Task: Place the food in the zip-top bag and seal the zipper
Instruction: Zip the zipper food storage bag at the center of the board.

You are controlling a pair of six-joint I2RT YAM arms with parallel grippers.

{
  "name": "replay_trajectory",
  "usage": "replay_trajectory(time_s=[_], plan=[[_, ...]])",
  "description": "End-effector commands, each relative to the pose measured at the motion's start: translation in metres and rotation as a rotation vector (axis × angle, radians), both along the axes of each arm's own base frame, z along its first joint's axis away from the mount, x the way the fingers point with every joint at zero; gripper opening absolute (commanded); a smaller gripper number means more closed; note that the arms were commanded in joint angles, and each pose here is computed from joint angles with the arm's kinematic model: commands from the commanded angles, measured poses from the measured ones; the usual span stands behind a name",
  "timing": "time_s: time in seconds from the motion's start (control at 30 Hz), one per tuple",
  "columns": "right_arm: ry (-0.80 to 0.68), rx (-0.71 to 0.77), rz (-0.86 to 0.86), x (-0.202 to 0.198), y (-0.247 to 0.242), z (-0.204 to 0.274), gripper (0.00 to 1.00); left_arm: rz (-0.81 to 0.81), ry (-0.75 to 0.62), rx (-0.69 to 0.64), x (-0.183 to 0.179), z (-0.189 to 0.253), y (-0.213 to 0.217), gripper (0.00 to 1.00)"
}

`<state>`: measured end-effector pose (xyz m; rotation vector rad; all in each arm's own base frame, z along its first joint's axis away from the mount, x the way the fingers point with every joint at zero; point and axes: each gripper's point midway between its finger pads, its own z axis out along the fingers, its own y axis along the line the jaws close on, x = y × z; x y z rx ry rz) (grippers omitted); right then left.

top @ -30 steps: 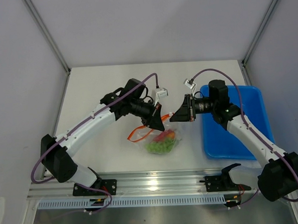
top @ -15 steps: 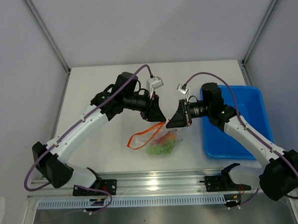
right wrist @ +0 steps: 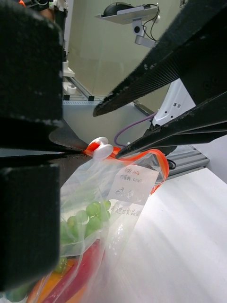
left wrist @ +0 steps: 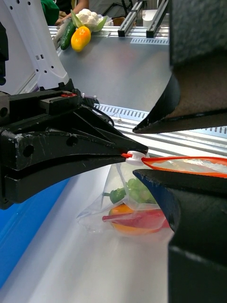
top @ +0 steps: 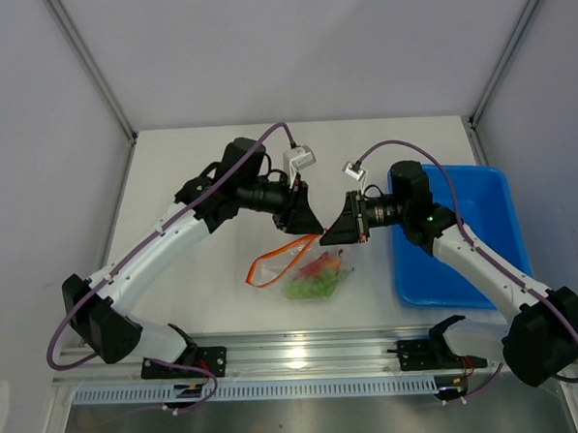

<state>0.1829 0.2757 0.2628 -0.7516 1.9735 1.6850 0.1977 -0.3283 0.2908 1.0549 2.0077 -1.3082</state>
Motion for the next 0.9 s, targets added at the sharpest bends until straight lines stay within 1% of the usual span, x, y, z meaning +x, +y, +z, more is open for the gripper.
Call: replay_trajectory(time_s=[0.0,0.03,0.13,0.2,0.3,0.5,0.67,0.77,0.87], plan=[[-0.023,0.023,-0.007,0.005,0.004,0.006,0.0,-0.014,-0.048,-0.046,-0.003,0.013,0.002,0.39],[-0.021,0.024,-0.004,0.005,0.004,0.006,0.0,-0.01,-0.056,-0.043,-0.002,0.012,0.003,0.41],[-0.008,0.022,-0.002,0.004,0.005,0.005,0.0,-0.002,-0.061,-0.033,0.001,0.009,0.003,0.4],[-0.03,0.038,0.0,0.007,0.006,0.009,0.0,-0.007,-0.058,-0.032,0.001,0.007,0.002,0.37],[-0.021,0.042,0.004,0.008,0.008,0.009,0.0,-0.005,-0.063,-0.03,0.002,0.007,0.002,0.32],[0.0,0.049,0.015,0.009,0.01,0.009,0.0,-0.013,-0.063,-0.029,0.002,0.007,0.002,0.26],[0.006,0.063,0.019,0.009,0.011,0.011,0.0,-0.011,-0.041,-0.015,0.003,0.001,0.001,0.17],[0.017,0.071,0.015,0.009,0.011,0.013,0.0,-0.01,-0.036,-0.008,0.002,-0.002,0.001,0.17],[0.016,0.079,0.014,0.008,0.011,0.015,0.0,-0.002,-0.035,0.0,0.002,-0.004,0.003,0.23]])
